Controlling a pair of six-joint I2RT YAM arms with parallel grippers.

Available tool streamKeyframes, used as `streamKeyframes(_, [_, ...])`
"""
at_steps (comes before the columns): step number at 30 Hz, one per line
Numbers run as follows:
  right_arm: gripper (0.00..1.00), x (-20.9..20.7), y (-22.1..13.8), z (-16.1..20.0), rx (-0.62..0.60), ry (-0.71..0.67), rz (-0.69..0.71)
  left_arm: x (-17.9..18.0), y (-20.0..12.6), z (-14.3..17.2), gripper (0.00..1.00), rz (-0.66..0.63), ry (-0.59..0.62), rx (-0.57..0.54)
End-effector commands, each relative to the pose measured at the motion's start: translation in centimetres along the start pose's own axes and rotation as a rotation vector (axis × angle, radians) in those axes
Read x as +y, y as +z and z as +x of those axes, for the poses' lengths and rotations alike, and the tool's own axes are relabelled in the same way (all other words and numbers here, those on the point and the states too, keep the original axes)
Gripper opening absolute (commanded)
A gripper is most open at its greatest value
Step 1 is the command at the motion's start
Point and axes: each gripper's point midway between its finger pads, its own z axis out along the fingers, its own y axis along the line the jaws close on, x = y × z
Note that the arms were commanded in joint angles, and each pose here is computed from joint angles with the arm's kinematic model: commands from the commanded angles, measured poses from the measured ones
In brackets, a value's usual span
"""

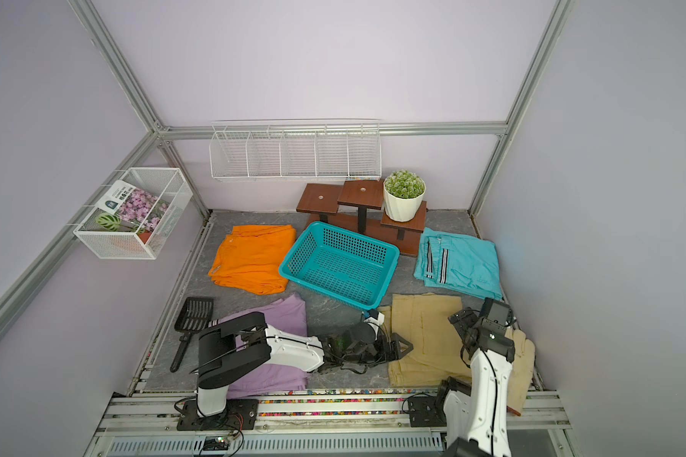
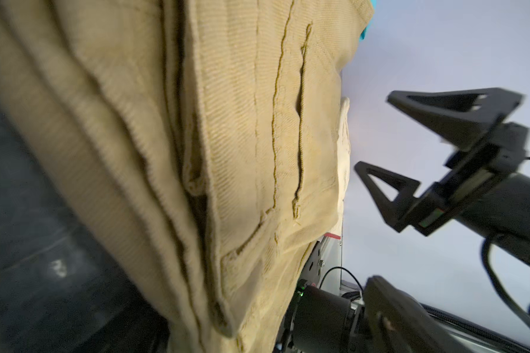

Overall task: Put the folded long pants in the basket
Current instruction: Pick up the long pant at the center of the board.

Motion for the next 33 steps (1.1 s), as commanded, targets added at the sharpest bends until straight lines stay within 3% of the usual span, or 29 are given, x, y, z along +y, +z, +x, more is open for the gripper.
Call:
streamKeyframes(1, [0.97, 0.9, 1.6, 1.5, 0.134, 0.024, -0.095, 3.9, -0.2, 0.5, 1.0, -0.128, -0.036, -0.002])
streamKeyframes(4, [0.98, 1.5, 1.3, 1.8, 0.169, 0.003, -0.131, 4.8, -1.3, -0.2, 1.0, -0.194, -0.046, -0.045])
streamKeyframes(12, [0.98, 1.5, 0.4, 1.5, 0.05, -0.029, -0.183, 5.5, -2.5, -1.5, 1.0, -0.317, -0.059, -0.08])
streamKeyframes(18, [0.98, -0.1, 0.3, 0.1, -0.019, -0.005, -0.078, 7.2, -1.5, -1.8, 1.0, -0.293, -0.114, -0.034])
streamKeyframes(24, [0.97, 1.5, -2.4, -3.1, -0.121, -0.046, -0.088, 6.3, -1.5, -3.1, 1.0, -0.329, -0.09, -0.071])
streamKeyframes(29, [0.98, 0.1, -0.2, -3.5, -0.156, -0.051, -0.034, 6.1, 0.1, -2.9, 0.99, -0.297, -0.101, -0.052])
streamKeyframes(33, [0.98, 0.0, 2.2, -2.6, -0.066, -0.04, -0.03, 6.1, 1.0, -2.5, 0.94, -0.294, -0.1, -0.025])
